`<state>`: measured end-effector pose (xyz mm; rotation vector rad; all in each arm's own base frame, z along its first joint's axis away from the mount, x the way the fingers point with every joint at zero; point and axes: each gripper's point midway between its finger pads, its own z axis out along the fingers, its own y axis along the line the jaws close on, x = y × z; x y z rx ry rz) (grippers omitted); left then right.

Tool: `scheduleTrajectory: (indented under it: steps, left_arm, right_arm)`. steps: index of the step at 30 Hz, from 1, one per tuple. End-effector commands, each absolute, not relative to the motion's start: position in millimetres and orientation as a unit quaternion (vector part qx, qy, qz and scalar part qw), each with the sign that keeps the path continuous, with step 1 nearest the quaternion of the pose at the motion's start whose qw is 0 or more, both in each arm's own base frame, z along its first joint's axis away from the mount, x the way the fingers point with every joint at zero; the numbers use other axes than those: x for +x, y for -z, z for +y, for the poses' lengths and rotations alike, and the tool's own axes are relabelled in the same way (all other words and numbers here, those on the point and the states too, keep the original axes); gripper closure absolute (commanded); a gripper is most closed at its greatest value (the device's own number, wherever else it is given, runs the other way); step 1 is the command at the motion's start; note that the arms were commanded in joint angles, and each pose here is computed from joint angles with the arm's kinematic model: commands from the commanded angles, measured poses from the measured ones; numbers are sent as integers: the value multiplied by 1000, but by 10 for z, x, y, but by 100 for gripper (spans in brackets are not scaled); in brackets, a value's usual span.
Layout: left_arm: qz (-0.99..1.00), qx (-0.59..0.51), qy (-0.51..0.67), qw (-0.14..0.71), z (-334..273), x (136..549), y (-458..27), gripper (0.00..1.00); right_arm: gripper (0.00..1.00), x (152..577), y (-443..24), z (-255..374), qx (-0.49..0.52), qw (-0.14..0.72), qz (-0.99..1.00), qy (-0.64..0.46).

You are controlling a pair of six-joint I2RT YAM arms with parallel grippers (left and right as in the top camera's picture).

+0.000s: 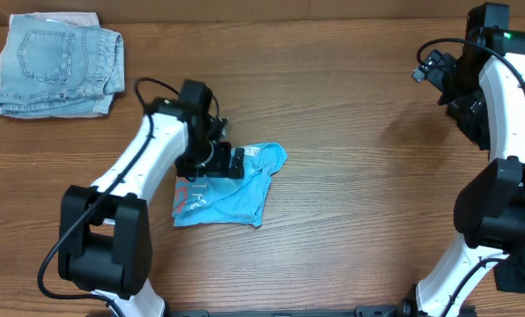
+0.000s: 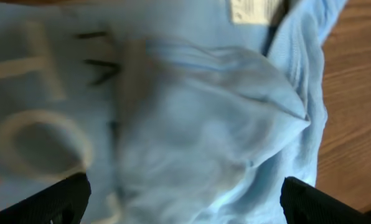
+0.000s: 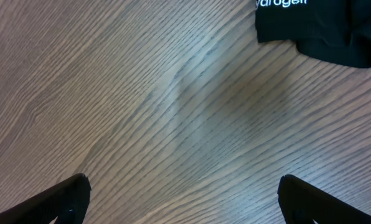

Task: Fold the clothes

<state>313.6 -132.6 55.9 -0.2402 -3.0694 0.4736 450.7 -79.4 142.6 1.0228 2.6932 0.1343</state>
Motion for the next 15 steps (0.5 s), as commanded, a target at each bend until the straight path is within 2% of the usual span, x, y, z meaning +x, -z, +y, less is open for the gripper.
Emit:
scheduleTrajectory:
  steps: [1,3,6,7,9,15]
  left_arm:
    - [-979,-102,-177,15,-1462,3052,-519,1]
    - [-979,-102,-177,14,-1463,3057,-516,6]
    - [-979,-102,-178,13,-1466,3061,-518,28]
    - [-979,-102,-178,13,-1466,3061,-518,55]
    - [-978,-103,-183,13,-1486,3059,-534,96]
    - [-974,-112,-197,6,-1571,3039,-763,96]
  right_arm:
    - [0,4531,-1613,-815,350,153,923,-50]
    - [0,4531,-1613,-815,350,153,923,-50]
    - [0,4531,-1613,-815,350,153,923,-50]
    - [0,4531,-1613,-815,350,153,923,-50]
    - [0,4531,-1613,-815,350,153,923,-50]
    - [0,4532,-1614,-815,350,153,923,-50]
